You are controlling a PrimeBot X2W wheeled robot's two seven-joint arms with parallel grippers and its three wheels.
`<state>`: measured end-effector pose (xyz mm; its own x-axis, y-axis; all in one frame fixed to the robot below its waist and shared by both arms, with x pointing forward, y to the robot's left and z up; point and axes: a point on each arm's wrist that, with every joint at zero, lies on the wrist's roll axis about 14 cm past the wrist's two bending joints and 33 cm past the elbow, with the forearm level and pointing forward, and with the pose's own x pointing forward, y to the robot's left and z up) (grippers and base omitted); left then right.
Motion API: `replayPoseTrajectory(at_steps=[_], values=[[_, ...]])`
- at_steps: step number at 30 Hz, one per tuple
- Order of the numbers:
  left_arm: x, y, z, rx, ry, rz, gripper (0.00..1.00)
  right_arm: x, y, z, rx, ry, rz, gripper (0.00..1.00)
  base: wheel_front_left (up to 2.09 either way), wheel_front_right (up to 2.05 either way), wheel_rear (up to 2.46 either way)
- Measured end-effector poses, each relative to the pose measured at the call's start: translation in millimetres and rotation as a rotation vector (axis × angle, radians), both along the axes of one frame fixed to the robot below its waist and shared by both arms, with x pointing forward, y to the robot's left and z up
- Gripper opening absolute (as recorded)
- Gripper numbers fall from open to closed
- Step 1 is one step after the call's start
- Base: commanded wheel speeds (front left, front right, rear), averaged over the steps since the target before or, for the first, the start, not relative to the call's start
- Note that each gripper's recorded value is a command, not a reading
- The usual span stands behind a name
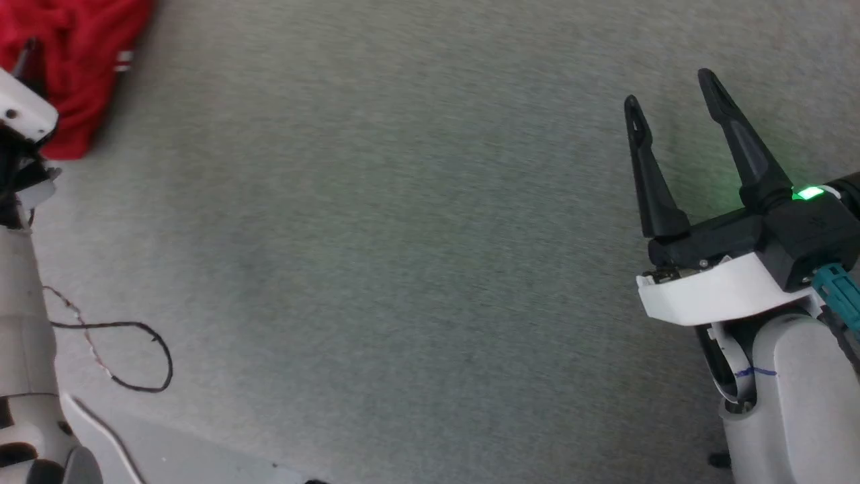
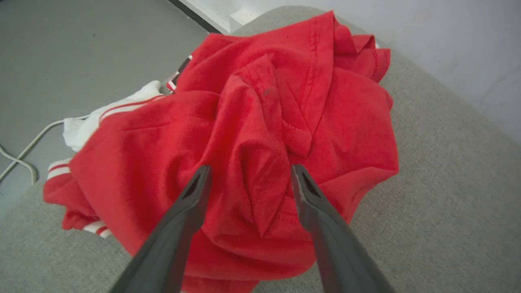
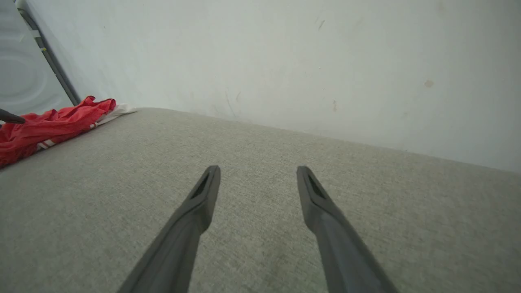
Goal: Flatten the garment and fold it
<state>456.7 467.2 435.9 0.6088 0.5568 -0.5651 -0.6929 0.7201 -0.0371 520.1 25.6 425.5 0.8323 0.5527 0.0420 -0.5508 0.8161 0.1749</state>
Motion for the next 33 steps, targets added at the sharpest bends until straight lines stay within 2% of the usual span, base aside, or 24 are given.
replayPoseTrajectory(at_steps=[5, 9, 10, 11, 12, 19, 25, 29, 33], values=[[11.8, -16.9, -50.7, -0.096, 0.122, -0.004, 1.0, 2.7, -22.5, -20.3, -0.009, 0.03, -0.056, 1.0, 0.0, 0.0, 0.0], [19.4, -14.6, -58.9, -0.084, 0.154, -0.011, 0.98, 4.8, -37.4, -23.4, -0.003, 0.03, -0.1, 1.0, 0.0, 0.0, 0.0], [20.7, -13.4, -57.4, -0.063, 0.149, -0.018, 0.55, 4.7, -40.6, -23.5, -0.004, 0.031, -0.109, 1.0, 0.0, 0.0, 0.0], [23.0, -11.8, -52.7, -0.031, 0.13, -0.026, 0.3, 4.3, -43.3, -22.8, -0.008, 0.029, -0.115, 1.0, 0.0, 0.0, 0.0], [25.3, -10.5, -46.6, 0.009, 0.106, -0.041, 0.0, 3.5, -46.0, -22.0, -0.014, 0.028, -0.121, 1.0, 0.0, 0.0, 0.0], [51.8, -3.9, 46.1, 0.376, -0.161, -0.151, 0.0, -14.8, -66.3, -16.0, -0.063, 0.052, -0.157, 1.0, 0.0, 0.0, 0.0], [60.7, -27.4, 158.6, 0.635, -0.412, -0.285, 0.0, -44.5, -85.9, 3.4, -0.053, 0.069, -0.2, 1.0, 0.0, 0.0, 0.0], [59.4, -62.5, 239.3, 0.733, -0.596, -0.383, 0.0, -62.9, -96.1, 27.2, -0.034, 0.041, -0.228, 1.0, 0.0, 0.0, 0.0], [51.2, -111.3, 307.9, 0.774, -0.764, -0.482, 0.0, -78.3, -109.0, 52.9, -0.022, -0.005, -0.263, 1.0, 0.0, 0.0, 0.0]])
